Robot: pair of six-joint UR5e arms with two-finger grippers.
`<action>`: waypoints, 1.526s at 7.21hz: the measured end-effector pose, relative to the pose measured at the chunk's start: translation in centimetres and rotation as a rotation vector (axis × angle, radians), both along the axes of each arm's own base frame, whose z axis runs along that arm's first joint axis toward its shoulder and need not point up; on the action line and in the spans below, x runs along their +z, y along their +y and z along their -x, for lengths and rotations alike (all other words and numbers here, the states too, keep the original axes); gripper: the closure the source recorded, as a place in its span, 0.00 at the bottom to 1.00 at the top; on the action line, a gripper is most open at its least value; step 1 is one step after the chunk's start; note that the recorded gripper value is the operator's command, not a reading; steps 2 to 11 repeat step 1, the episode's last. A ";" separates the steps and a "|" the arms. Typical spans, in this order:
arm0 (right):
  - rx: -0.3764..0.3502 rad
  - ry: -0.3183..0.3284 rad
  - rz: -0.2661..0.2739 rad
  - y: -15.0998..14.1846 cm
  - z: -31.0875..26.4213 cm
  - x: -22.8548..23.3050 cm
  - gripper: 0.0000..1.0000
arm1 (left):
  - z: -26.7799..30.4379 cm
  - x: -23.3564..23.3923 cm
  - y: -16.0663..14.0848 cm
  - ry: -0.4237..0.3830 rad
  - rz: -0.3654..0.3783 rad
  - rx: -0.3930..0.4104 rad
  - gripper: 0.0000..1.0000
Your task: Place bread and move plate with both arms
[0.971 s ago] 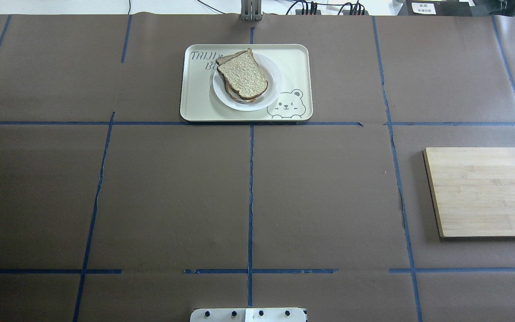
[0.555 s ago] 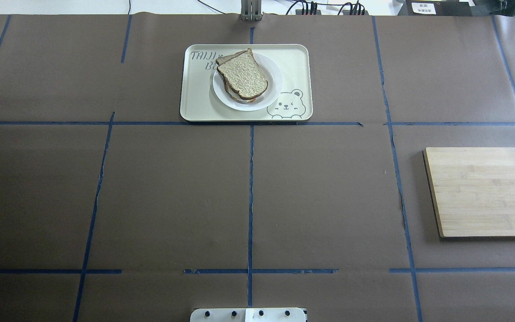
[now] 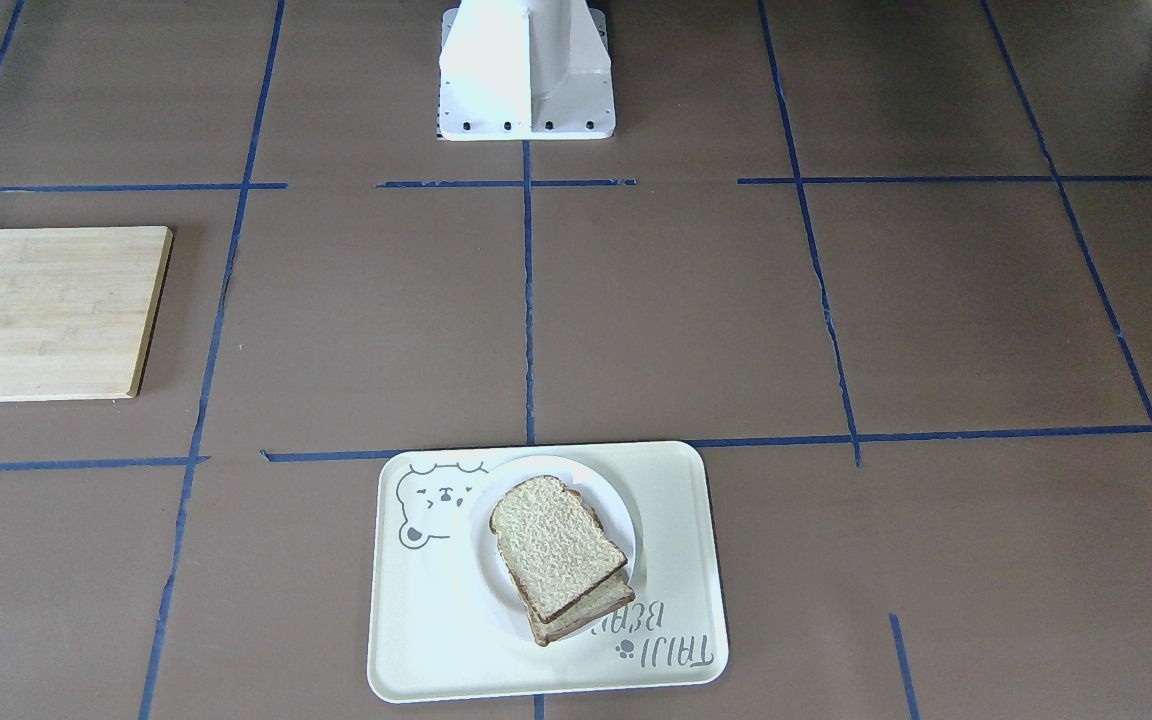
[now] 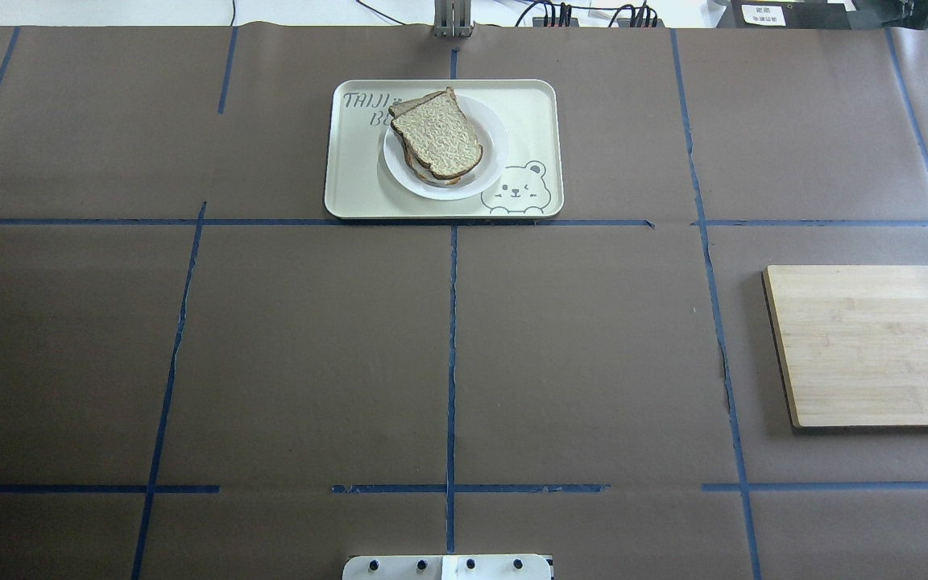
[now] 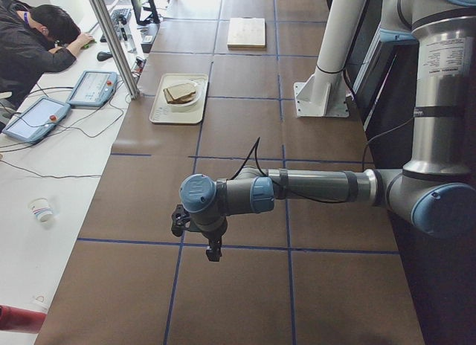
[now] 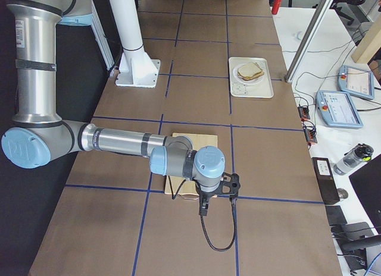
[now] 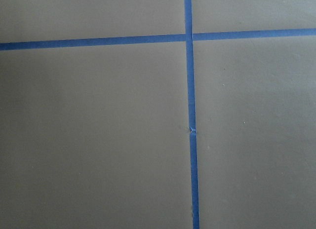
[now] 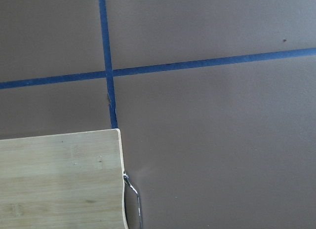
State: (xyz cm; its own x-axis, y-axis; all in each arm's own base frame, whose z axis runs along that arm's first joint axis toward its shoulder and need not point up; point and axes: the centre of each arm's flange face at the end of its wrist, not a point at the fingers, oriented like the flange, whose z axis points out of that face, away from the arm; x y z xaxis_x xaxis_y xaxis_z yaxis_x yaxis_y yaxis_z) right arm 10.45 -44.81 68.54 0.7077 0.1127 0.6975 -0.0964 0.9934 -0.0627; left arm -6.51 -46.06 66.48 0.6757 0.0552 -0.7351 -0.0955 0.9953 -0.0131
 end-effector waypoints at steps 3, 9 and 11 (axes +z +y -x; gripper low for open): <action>0.000 0.000 0.000 0.0 0.0 0.0 0.01 | 0.0 0.0 0.0 0.000 0.000 0.000 0.00; 0.000 0.000 0.000 0.0 0.0 0.0 0.01 | 0.0 0.0 0.0 0.000 0.000 0.000 0.00; 0.000 0.000 0.000 0.0 0.0 0.0 0.01 | 0.0 0.0 0.0 0.000 0.000 0.000 0.00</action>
